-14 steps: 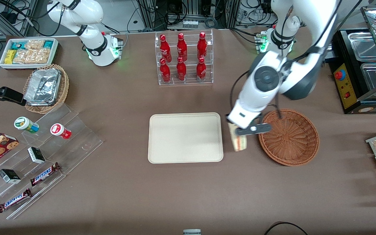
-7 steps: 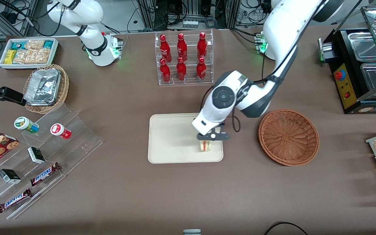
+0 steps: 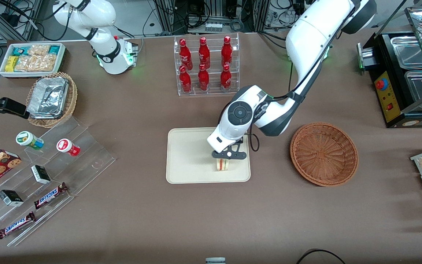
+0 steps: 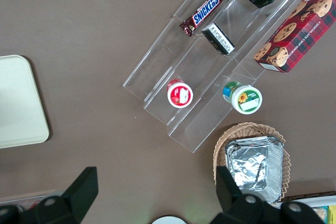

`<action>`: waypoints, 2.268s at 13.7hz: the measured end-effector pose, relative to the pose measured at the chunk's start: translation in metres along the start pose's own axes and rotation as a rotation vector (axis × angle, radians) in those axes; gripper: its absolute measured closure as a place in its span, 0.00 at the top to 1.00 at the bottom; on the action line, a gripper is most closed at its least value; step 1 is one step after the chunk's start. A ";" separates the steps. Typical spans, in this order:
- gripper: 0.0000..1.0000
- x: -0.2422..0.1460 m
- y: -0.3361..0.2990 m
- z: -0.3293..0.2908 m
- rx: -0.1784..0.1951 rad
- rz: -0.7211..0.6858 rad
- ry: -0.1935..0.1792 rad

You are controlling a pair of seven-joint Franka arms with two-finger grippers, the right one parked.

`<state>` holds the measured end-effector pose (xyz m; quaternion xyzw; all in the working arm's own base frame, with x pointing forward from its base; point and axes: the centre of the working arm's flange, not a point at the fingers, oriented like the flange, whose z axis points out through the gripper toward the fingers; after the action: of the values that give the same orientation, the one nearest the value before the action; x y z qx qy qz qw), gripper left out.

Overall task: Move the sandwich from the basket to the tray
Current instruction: 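Lower the held sandwich onto the tray with the left gripper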

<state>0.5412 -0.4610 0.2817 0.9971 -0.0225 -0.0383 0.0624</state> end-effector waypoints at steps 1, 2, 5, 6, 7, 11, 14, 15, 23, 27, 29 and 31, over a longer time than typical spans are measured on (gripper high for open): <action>0.15 0.000 0.000 0.004 0.002 0.002 -0.001; 0.15 0.000 0.000 0.008 0.004 0.002 -0.004; 0.15 0.001 -0.003 0.017 0.021 0.012 -0.003; 0.15 0.002 -0.003 0.019 0.025 0.015 -0.003; 0.15 0.002 -0.003 0.021 0.022 0.016 0.001; 0.14 0.003 -0.002 0.023 0.015 0.017 0.009; 0.29 0.003 -0.002 0.023 0.014 0.017 0.010; 0.40 0.004 -0.002 0.023 0.014 0.017 0.011; 1.00 0.005 -0.001 0.020 0.011 0.017 0.015; 1.00 0.009 0.000 0.010 0.006 0.005 0.027; 1.00 0.011 -0.001 -0.005 0.014 -0.013 0.030; 1.00 0.013 -0.008 -0.029 0.032 -0.029 0.035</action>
<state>0.5571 -0.4501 0.3088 0.9987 -0.0076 -0.0216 0.0464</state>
